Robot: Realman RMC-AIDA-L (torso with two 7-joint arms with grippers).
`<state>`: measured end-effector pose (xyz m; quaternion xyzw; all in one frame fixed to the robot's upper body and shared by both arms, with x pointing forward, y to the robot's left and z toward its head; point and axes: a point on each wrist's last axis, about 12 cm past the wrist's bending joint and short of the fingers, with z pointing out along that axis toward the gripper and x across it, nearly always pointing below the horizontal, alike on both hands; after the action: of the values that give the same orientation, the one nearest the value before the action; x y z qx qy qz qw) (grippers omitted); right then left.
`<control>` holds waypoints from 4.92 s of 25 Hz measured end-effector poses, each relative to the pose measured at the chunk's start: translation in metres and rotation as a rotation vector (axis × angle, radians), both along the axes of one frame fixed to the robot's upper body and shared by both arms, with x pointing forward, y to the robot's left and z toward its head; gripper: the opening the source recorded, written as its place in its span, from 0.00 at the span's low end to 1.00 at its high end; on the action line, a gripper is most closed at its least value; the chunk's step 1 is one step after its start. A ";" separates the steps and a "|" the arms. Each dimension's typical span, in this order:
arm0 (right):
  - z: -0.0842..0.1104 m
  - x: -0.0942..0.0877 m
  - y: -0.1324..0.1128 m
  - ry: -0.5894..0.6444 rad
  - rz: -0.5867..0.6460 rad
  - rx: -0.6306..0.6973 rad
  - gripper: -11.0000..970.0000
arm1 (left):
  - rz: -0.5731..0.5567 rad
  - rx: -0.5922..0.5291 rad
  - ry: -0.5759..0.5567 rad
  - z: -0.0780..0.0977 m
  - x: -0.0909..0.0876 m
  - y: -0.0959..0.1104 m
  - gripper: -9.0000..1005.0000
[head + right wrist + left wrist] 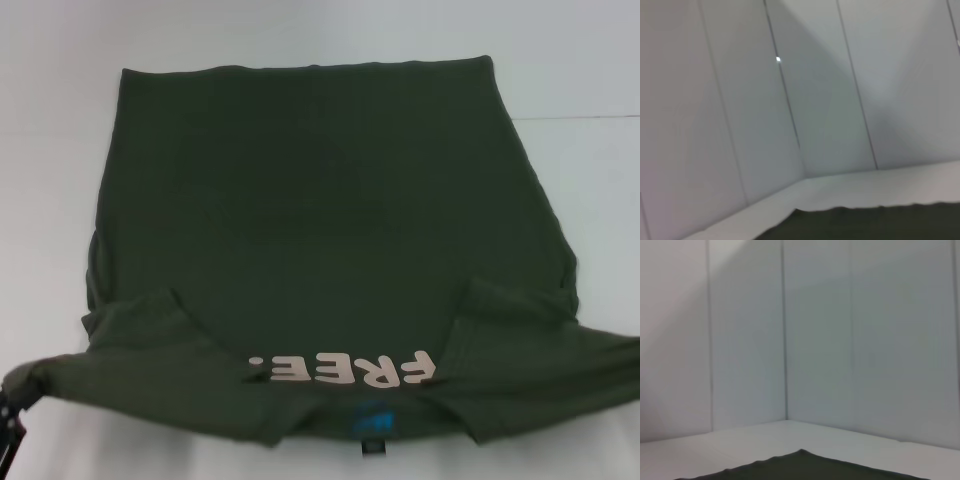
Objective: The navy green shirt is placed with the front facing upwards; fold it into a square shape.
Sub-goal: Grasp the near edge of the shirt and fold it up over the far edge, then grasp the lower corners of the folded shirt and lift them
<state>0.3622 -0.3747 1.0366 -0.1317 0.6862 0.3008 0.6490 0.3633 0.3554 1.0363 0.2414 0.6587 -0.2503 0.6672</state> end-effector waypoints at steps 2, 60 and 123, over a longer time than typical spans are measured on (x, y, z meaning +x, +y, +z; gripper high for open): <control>-0.002 0.009 0.000 0.024 -0.013 0.005 0.06 | 0.023 -0.011 0.010 -0.001 0.008 -0.001 0.04; 0.028 0.278 0.081 0.275 -0.314 -0.296 0.11 | 0.558 0.188 0.197 0.011 0.261 -0.085 0.16; 0.033 0.158 0.112 0.038 0.651 -0.308 0.72 | 0.038 0.332 0.604 0.035 0.190 0.003 0.61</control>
<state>0.5199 -0.2626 1.0699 -0.4340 0.6577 0.3872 0.4787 0.5537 0.3584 1.0714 0.2494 0.8626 -0.1875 0.3982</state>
